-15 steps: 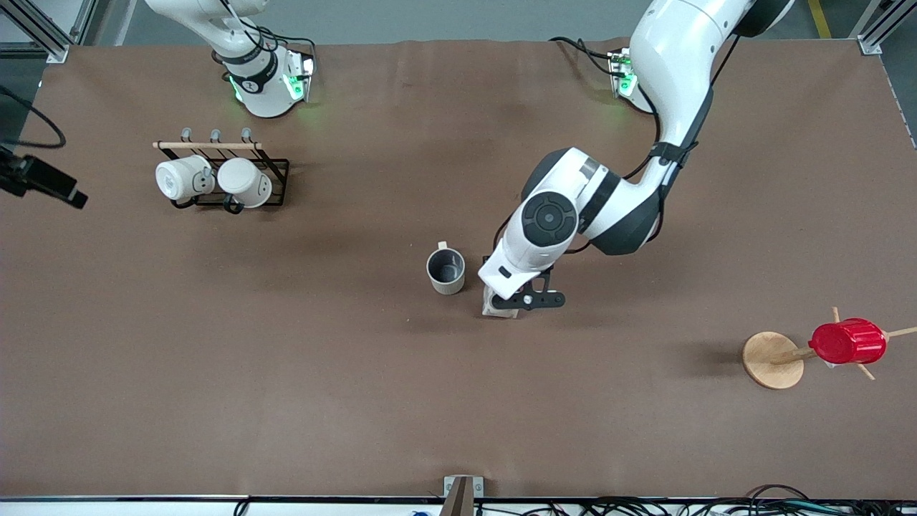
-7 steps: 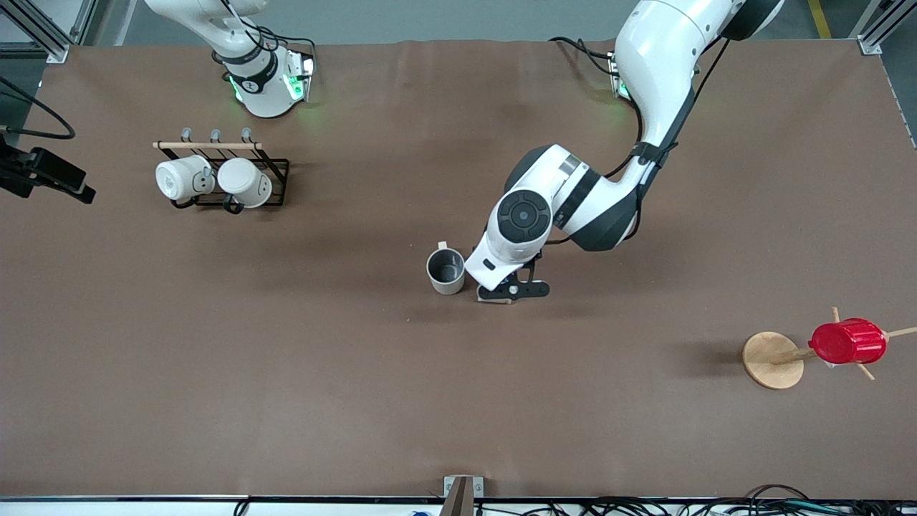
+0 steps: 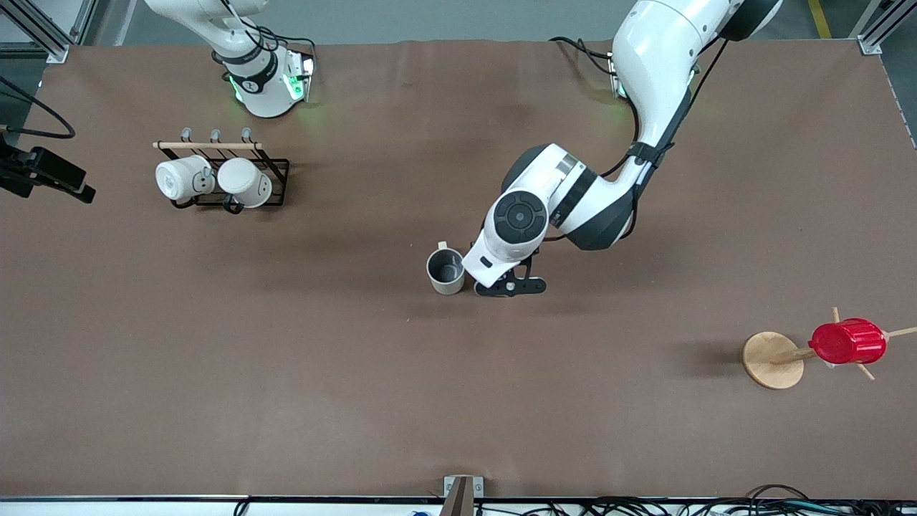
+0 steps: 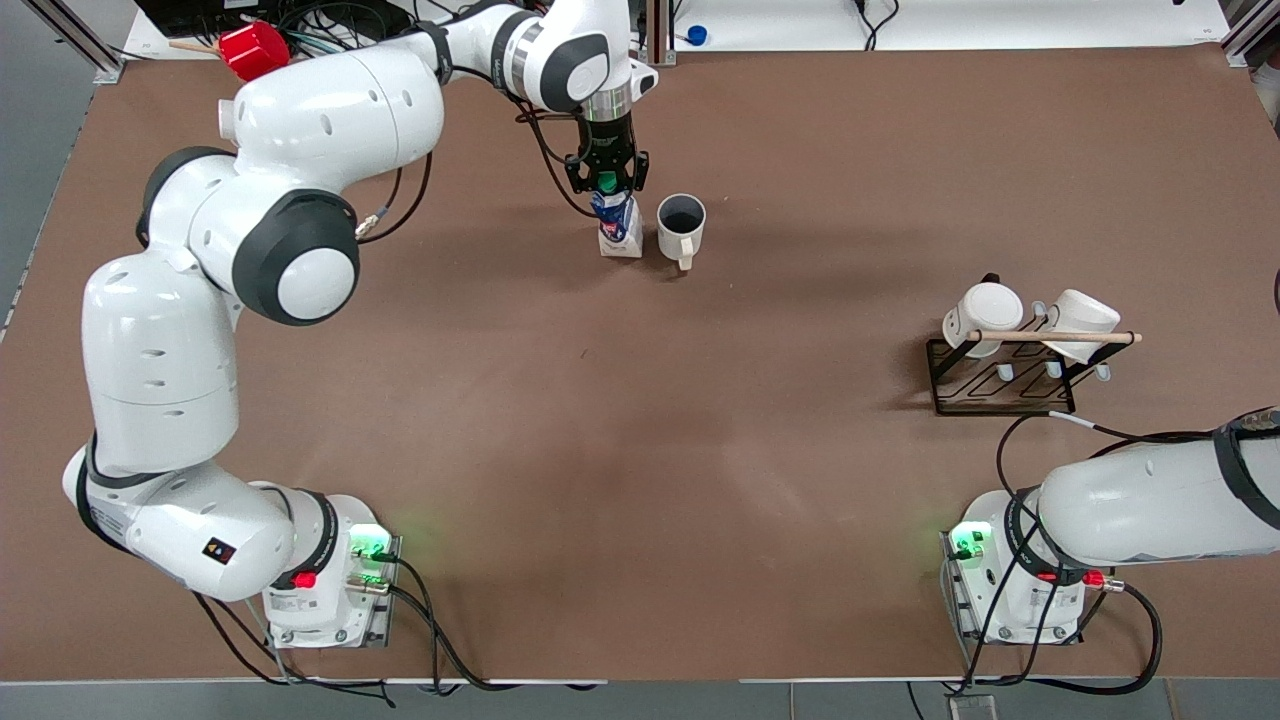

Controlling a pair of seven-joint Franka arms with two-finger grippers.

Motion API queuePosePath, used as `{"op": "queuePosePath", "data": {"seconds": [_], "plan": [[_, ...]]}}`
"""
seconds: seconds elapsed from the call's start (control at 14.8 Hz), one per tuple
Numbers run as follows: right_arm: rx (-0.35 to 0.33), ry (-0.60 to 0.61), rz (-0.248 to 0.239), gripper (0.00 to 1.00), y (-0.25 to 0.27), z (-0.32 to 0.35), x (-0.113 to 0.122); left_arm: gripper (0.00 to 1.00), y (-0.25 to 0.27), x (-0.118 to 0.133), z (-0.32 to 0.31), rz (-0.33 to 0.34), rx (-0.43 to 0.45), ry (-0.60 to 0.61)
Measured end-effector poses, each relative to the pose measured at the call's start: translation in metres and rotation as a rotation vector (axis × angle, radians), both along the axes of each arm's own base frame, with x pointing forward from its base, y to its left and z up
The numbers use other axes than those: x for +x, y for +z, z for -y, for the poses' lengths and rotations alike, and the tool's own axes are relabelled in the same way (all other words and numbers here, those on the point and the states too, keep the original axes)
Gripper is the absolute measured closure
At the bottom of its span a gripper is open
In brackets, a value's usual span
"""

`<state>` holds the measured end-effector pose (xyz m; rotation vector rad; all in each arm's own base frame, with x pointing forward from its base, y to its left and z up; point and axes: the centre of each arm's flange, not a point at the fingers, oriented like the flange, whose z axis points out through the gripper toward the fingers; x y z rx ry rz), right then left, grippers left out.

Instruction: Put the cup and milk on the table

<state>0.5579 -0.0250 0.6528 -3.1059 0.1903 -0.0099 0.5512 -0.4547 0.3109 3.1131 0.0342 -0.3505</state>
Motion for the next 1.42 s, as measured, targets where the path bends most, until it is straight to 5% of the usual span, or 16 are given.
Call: {"op": "queuePosePath", "data": {"seconds": [0.2, 0.74, 1.08, 1.42], "plan": [[0.000, 0.000, -0.003, 0.00, 0.000, 0.000, 0.000, 0.82, 0.000, -0.001, 0.002, -0.002, -0.005, -0.001], [0.000, 0.001, -0.005, 0.00, -0.001, 0.000, -0.001, 0.04, 0.049, 0.004, 0.007, 0.065, -0.049, 0.003], [0.000, 0.001, -0.006, 0.00, -0.001, 0.000, -0.001, 0.00, 0.168, 0.024, -0.061, 0.225, -0.028, 0.119], [0.000, 0.001, -0.006, 0.00, -0.001, 0.000, -0.001, 0.00, 0.254, -0.002, -0.200, 0.268, 0.045, 0.153]]}}
